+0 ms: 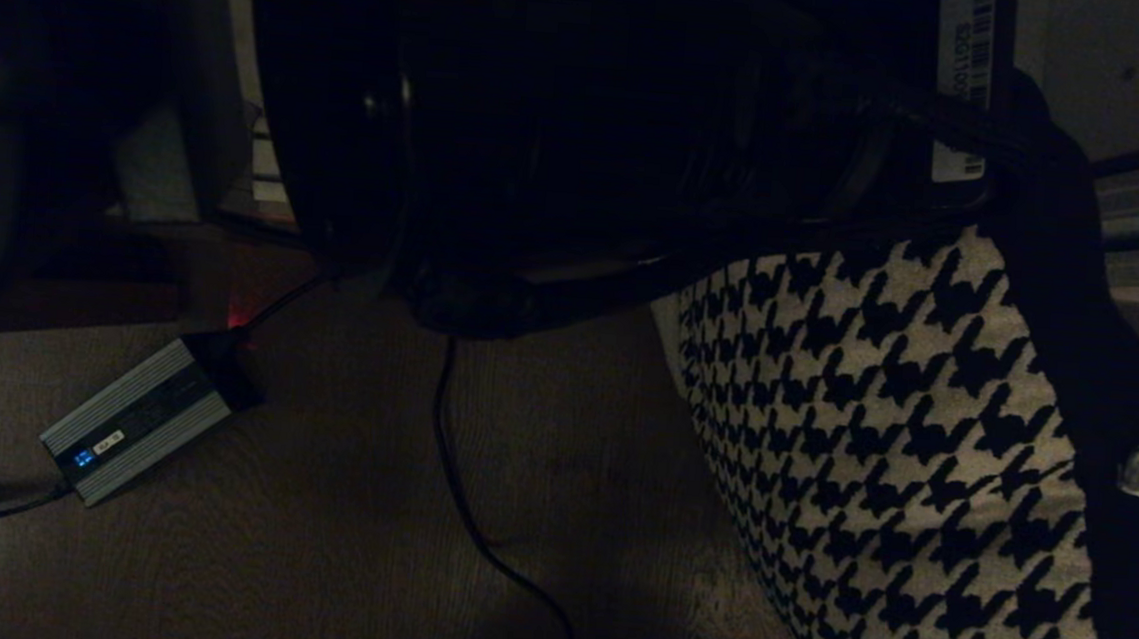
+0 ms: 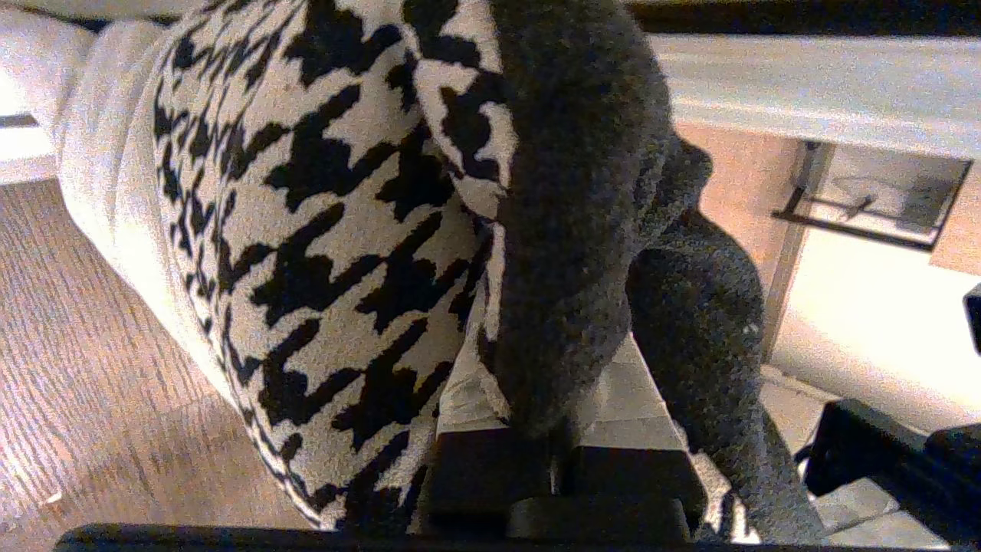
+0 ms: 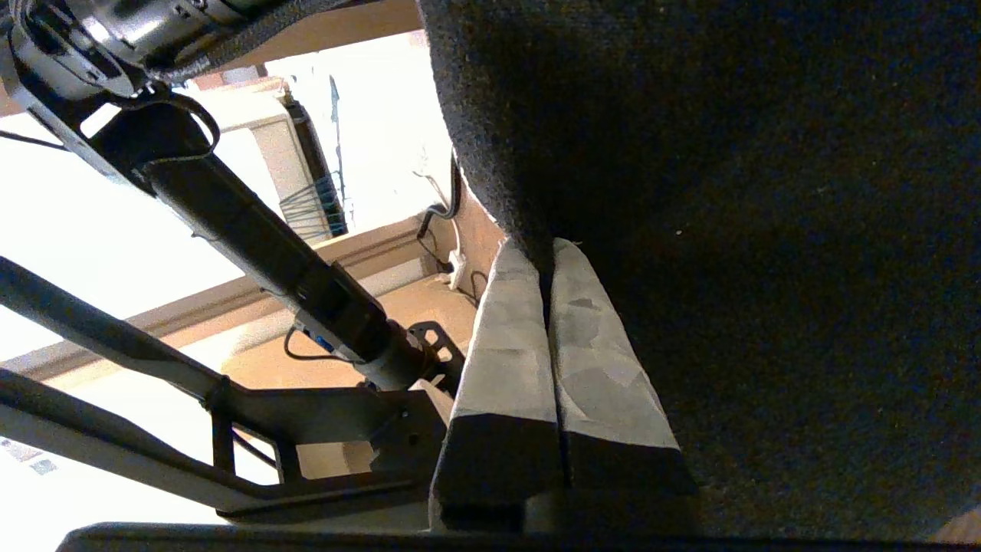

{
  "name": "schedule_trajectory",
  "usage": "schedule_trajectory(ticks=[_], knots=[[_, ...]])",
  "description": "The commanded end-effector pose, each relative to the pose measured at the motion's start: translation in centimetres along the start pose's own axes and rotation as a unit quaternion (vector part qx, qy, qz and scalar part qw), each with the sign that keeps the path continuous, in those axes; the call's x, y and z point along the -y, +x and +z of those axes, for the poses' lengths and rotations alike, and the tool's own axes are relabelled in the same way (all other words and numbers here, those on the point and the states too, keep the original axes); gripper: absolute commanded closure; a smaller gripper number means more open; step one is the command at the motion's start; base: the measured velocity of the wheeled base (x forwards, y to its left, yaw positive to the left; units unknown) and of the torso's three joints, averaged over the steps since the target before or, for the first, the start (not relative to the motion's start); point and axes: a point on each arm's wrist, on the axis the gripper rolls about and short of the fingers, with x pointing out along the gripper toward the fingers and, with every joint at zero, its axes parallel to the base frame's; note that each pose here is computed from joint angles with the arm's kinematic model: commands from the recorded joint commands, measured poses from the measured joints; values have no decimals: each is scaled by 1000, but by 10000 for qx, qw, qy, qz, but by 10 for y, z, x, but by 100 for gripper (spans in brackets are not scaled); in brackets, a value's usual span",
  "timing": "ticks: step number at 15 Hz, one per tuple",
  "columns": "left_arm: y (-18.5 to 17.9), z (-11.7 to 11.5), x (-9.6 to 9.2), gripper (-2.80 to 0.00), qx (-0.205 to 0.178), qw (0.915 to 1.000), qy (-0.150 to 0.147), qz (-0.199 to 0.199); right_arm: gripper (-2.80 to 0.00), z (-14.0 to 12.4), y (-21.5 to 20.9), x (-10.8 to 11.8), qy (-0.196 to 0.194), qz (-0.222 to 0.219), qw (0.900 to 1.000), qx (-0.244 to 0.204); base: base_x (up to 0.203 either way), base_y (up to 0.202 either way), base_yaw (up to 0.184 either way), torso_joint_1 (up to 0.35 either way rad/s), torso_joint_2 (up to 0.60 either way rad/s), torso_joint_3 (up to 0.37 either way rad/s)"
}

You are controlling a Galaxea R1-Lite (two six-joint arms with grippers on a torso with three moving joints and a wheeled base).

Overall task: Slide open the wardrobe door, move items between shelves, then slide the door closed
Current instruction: Place the pillow on the higher shelf

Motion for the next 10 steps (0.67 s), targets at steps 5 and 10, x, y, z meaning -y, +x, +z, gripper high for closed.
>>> schedule_trajectory(ticks=[5, 10], knots=[[-1, -1, -1, 0, -26, 10000, 6, 27, 0, 0, -4, -3, 42, 63, 10000, 54, 0, 0, 0, 0, 0, 0], [-12, -5, 3, 0, -122, 9998, 110, -84, 0, 2, -10, -8, -9, 139, 9998, 152, 0, 0, 0, 0, 0, 0]])
